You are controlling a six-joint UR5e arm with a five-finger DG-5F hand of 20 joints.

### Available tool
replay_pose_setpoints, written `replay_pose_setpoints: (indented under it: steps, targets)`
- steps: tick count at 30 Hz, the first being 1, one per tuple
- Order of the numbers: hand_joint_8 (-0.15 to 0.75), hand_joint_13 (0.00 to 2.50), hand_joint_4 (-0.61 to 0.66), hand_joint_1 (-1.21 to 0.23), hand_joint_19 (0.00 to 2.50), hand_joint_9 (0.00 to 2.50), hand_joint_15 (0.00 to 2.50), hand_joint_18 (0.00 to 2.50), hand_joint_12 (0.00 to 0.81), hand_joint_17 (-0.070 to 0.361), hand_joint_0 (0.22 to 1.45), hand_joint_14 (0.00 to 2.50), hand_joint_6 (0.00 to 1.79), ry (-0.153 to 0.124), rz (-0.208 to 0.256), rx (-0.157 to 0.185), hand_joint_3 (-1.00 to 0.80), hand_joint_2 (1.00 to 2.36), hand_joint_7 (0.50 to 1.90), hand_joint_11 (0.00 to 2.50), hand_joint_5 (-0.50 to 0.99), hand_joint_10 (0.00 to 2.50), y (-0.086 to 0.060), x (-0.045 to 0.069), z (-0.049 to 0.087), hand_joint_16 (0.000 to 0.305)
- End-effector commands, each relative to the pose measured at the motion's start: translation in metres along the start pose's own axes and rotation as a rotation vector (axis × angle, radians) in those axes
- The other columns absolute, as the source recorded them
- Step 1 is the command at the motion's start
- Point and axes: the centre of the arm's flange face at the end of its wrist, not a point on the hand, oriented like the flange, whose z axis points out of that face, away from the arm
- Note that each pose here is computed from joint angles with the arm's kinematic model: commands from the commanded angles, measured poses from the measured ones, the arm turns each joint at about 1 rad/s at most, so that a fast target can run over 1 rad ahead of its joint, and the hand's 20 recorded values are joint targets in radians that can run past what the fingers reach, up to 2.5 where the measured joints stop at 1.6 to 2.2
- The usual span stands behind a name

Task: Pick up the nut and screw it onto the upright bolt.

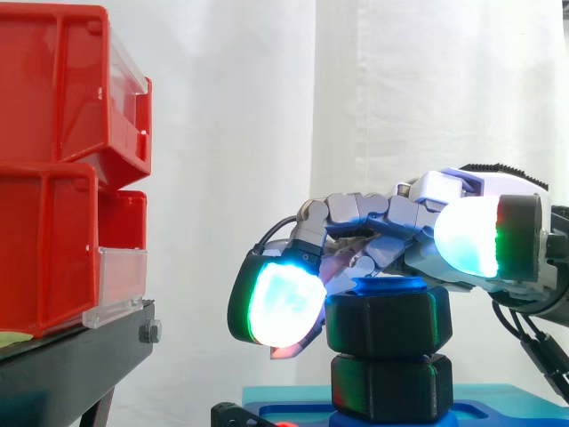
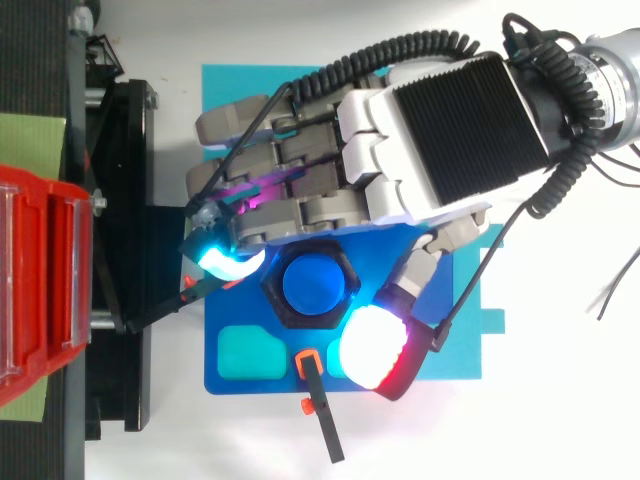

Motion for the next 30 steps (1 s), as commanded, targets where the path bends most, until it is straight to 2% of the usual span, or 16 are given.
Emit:
replay_pose_setpoints:
  steps: [1,8,16,21,28,30]
  targets:
    - [0.244,0.56,0.22,-0.08,0.02,0.78,0.00,0.28,0.252,0.063,0.50,0.00,0.50,0.006,0.002,0.005,-0.50,1.00,1.35,0.00,-0.04,0.00,-0.002,0.000,-0.002,0.028]
    - [0.252,0.58,0.18,-0.09,0.03,0.80,0.00,0.31,0.251,0.064,0.50,0.00,0.51,0.006,0.000,0.006,-0.50,1.00,1.55,0.00,-0.02,0.00,-0.003,0.000,-0.003,0.028]
    - [0.262,0.63,0.16,-0.10,0.05,0.84,0.00,0.36,0.243,0.062,0.50,0.00,0.58,0.018,0.006,0.018,-0.50,1.00,1.50,0.00,-0.02,0.00,-0.004,0.009,-0.014,0.028]
    - [0.264,0.64,0.14,-0.10,0.05,0.86,0.00,0.38,0.237,0.062,0.50,0.00,0.60,-0.003,-0.006,0.012,-0.50,1.00,1.50,0.00,-0.01,0.00,-0.009,0.005,-0.015,0.028]
    - [0.265,0.66,0.11,-0.10,0.07,0.89,0.00,0.41,0.233,0.061,0.50,0.00,0.61,-0.007,-0.012,0.018,-0.50,1.00,1.51,0.00,0.00,0.00,-0.017,0.002,-0.020,0.027]
    - [0.263,0.67,0.11,-0.10,0.07,0.89,0.00,0.41,0.232,0.061,0.50,0.00,0.61,-0.016,-0.018,0.013,-0.50,1.00,1.49,0.00,0.00,0.00,-0.020,-0.002,-0.021,0.027]
